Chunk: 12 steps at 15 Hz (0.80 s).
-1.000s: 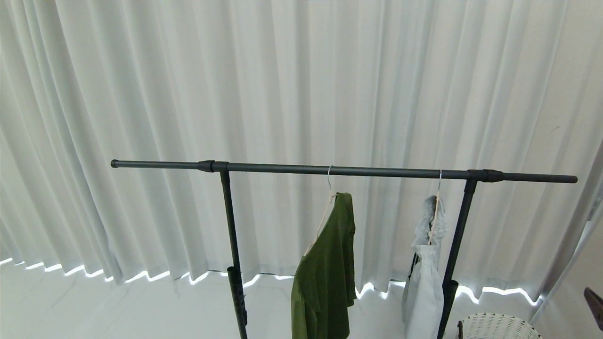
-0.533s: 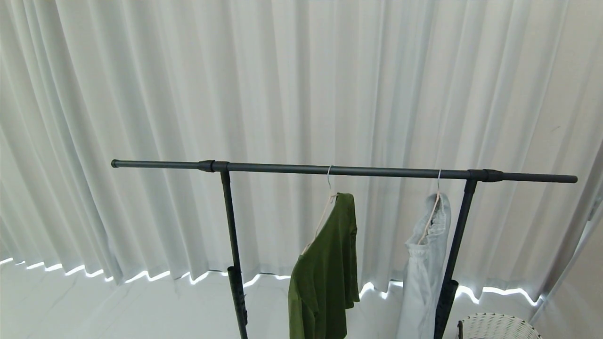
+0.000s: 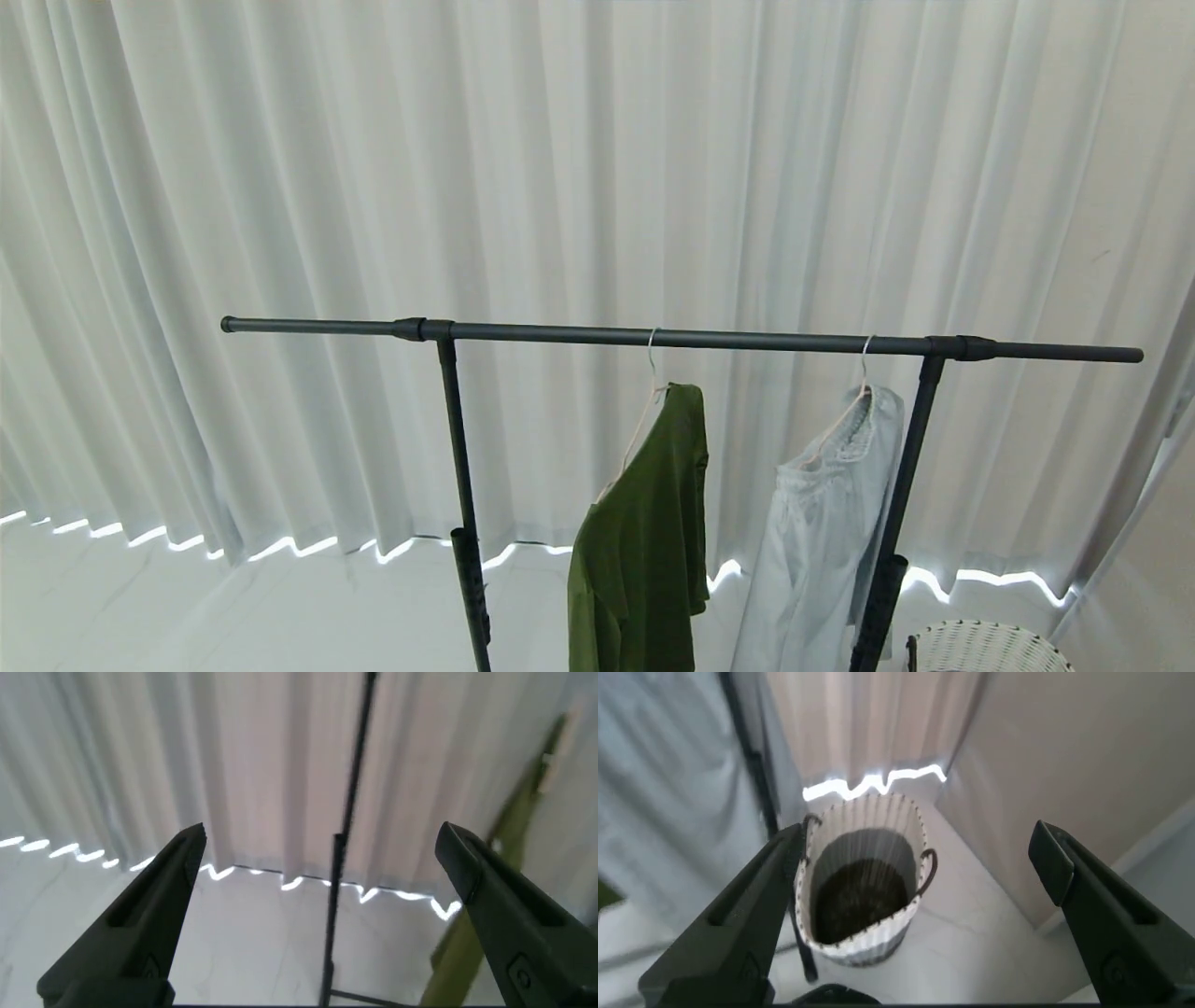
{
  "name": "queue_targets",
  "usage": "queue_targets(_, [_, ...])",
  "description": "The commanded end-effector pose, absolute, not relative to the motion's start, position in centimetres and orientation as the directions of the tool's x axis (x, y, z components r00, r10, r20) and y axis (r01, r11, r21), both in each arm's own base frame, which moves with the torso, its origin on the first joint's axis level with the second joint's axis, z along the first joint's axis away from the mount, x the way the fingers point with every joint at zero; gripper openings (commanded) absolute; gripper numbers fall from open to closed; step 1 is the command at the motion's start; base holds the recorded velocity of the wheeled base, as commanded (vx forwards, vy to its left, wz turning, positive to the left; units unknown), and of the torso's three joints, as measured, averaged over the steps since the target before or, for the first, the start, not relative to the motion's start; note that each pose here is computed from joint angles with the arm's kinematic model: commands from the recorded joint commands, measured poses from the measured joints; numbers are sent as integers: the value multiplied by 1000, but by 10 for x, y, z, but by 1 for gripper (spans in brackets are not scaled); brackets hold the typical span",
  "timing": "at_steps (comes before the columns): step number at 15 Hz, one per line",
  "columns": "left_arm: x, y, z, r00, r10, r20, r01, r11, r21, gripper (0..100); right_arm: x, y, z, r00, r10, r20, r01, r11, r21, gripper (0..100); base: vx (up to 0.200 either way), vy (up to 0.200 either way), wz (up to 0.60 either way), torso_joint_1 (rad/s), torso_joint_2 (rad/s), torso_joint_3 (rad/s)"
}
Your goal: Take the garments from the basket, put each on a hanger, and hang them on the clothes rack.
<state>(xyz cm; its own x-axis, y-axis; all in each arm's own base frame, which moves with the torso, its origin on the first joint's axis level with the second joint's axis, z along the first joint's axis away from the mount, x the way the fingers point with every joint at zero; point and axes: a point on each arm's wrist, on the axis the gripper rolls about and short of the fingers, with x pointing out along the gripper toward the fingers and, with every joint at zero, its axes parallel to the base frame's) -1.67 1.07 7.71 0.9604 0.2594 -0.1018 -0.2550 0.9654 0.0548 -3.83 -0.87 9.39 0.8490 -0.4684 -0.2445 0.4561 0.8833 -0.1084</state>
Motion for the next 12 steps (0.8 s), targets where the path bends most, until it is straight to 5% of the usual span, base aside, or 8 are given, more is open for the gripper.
queue_targets(1, [-17,11,78,951,291,-108,-286,956,62,100,-40,-9,93,851,-473,-227,460,881,-109,100,0,0,0,0,0,0])
queue_targets(5, [-13,9,80,883,437,-171,-427,900,90,100,-41,-9,94,848,-478,-229,465,878,-115,100,0,0,0,0,0,0])
queue_targets(7, [-19,7,77,913,395,-99,-392,919,51,100,-41,-9,93,847,-478,-232,468,878,-103,100,0,0,0,0,0,0])
queue_targets(12, [-19,6,77,929,360,-90,-367,926,-87,100,-45,-9,89,891,-419,-176,416,908,-57,100,0,0,0,0,0,0])
